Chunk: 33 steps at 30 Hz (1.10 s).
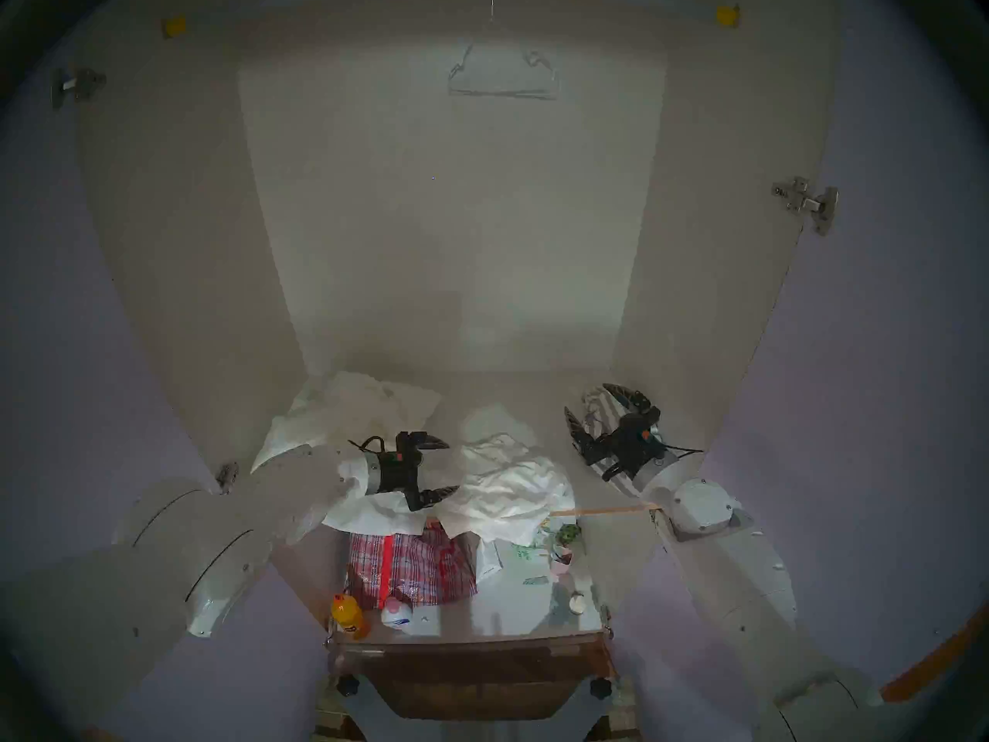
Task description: Sort tops into two piles: light colors and dark colors
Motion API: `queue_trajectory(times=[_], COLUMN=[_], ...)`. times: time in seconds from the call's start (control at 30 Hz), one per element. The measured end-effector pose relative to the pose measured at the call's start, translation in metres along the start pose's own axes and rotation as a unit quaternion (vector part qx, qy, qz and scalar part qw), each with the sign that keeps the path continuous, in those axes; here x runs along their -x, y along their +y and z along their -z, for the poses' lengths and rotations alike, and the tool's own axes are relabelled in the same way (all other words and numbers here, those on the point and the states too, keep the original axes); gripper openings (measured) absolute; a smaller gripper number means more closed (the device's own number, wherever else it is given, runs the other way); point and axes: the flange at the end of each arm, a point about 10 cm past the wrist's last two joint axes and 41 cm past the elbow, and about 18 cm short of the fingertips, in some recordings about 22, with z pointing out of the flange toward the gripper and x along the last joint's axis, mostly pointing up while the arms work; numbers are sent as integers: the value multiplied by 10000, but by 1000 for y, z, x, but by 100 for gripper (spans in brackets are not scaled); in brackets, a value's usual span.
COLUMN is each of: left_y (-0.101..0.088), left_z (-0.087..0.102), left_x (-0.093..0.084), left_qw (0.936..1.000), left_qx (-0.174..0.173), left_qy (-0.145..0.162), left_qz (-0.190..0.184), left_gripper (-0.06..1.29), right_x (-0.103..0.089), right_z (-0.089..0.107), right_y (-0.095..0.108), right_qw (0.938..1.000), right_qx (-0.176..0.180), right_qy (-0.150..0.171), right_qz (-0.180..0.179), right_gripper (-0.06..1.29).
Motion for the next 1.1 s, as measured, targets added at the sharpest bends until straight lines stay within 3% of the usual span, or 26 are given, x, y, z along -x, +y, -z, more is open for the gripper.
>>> queue_trajectory(times=[0.1,0.27,0.57,0.87,1.03,1.1], left_y=[-1,-12,-14,-9,-2,-1], left_z=[-4,-8,-31,-54,-54,-54], left_x=[-3,-7,-16,-30,-25,-23], left_qw=[9991,9920,9787,9696,9525,9492], left_qx=[230,629,738,531,887,939], left_qy=[-158,-708,-1633,-1828,-2127,-2174], left_qz=[-334,-828,-1007,-1534,-1990,-2072], left_gripper=[124,124,124,124,124,124], right_x=[0,0,0,0,0,0], right_z=[0,0,0,0,0,0], right_y=[0,0,0,0,0,0], right_qw=[10000,10000,10000,10000,10000,10000], right_qx=[2,4,8,9,10,10], right_qy=[1,4,8,8,8,8], right_qz=[-1,-5,-12,-14,-15,-15], right_gripper=[125,125,125,125,125,125])
